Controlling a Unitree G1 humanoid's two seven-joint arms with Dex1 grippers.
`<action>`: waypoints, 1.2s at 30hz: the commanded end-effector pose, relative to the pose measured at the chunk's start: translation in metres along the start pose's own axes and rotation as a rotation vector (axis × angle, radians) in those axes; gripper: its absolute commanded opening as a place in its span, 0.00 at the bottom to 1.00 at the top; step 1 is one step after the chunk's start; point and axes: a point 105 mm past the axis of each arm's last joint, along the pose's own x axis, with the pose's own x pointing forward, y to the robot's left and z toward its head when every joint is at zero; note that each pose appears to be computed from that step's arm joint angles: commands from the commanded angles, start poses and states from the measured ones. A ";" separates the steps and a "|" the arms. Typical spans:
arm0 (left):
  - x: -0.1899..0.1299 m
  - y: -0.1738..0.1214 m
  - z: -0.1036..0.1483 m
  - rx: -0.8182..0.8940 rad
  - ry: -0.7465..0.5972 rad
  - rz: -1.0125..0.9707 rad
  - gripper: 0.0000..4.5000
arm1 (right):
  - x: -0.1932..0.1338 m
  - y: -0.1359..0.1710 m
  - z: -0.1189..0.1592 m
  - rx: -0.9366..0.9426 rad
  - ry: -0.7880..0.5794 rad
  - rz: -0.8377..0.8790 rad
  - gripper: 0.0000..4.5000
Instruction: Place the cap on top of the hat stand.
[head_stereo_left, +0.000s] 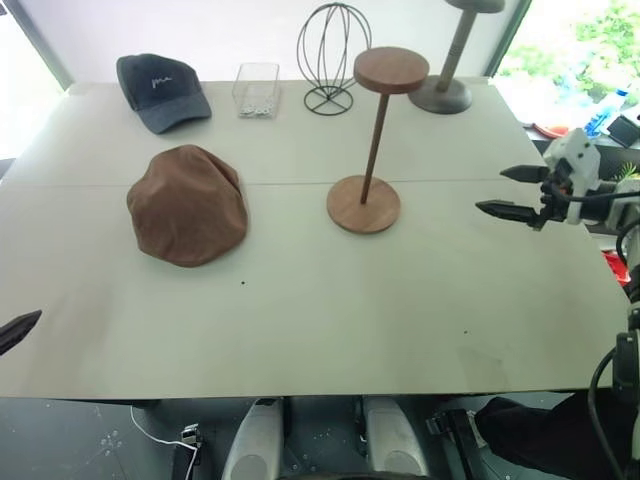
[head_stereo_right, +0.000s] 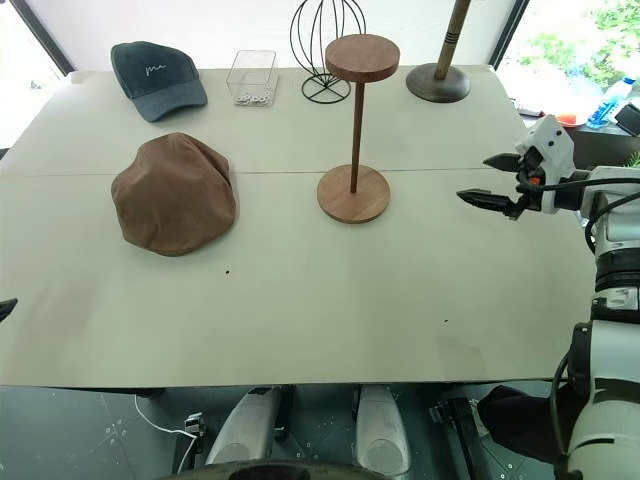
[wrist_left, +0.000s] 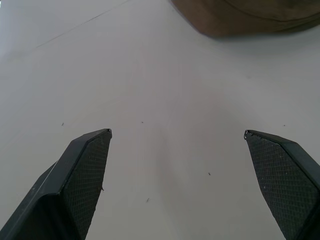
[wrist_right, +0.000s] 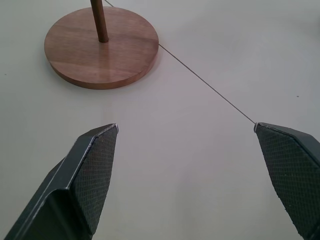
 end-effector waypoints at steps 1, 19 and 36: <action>-0.006 0.004 0.009 0.028 -0.026 0.023 0.99 | -0.006 -0.007 0.015 -0.041 -0.037 -0.023 1.00; 0.021 -0.010 0.065 0.146 -0.179 -0.056 0.99 | -0.010 0.000 0.040 -0.089 -0.088 0.056 1.00; 0.084 -0.083 0.078 0.883 -0.227 -0.352 0.99 | -0.037 0.135 0.117 -0.297 -0.182 0.507 1.00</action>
